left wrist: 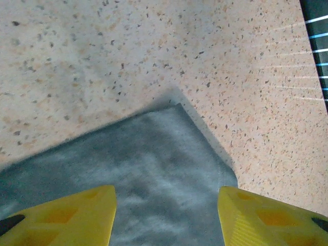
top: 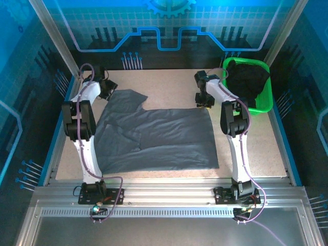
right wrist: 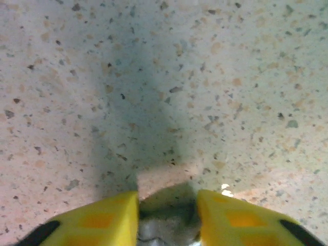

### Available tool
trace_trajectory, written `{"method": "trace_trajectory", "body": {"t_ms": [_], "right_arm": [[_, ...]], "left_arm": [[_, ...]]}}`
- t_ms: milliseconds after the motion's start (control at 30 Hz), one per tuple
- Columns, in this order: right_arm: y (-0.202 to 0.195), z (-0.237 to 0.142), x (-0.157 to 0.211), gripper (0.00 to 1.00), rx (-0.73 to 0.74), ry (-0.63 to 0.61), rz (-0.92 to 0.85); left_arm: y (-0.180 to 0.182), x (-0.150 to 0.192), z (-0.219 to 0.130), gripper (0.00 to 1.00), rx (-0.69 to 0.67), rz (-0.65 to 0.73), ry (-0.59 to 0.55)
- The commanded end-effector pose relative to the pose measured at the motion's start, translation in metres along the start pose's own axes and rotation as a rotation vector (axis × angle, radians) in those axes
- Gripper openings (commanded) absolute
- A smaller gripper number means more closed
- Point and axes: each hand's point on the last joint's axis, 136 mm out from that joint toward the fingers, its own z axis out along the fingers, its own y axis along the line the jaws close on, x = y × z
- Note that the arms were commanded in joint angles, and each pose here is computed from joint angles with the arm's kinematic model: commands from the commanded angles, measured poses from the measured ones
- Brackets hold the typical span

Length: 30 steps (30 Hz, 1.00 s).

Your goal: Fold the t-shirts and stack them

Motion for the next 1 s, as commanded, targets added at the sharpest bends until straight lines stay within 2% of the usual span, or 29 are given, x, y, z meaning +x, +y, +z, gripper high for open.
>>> {"method": "trace_trajectory", "body": {"t_ms": [0,133,200,233,467,700,800,967], "right_arm": [[-0.009,0.021,0.014,0.23,0.038,0.081,0.01],[-0.011,0.016,0.016,0.1,0.035,0.071,0.027],[-0.011,0.012,0.015,0.01,0.028,0.057,0.034],[-0.011,0.009,0.014,0.0,0.026,0.05,0.035],[0.0,-0.008,0.011,0.0,0.007,0.014,0.004],[0.005,-0.007,0.015,0.0,-0.009,0.02,0.006],[0.005,-0.006,0.014,0.0,-0.011,0.019,0.004],[0.003,-0.004,0.014,0.0,-0.01,0.022,0.011]], "left_arm": [[-0.009,-0.016,0.009,0.58,0.047,0.008,-0.005],[-0.014,-0.027,0.018,0.62,0.052,0.007,-0.024],[-0.019,-0.034,0.022,0.62,0.062,0.012,-0.048],[-0.021,-0.037,0.024,0.62,0.063,0.013,-0.06],[-0.029,-0.047,0.052,0.6,0.067,0.058,-0.081],[-0.027,-0.021,0.066,0.59,-0.011,0.131,-0.037],[-0.02,-0.007,0.069,0.58,-0.079,0.18,-0.016],[0.011,0.009,0.063,0.52,-0.289,0.226,0.004]]}}
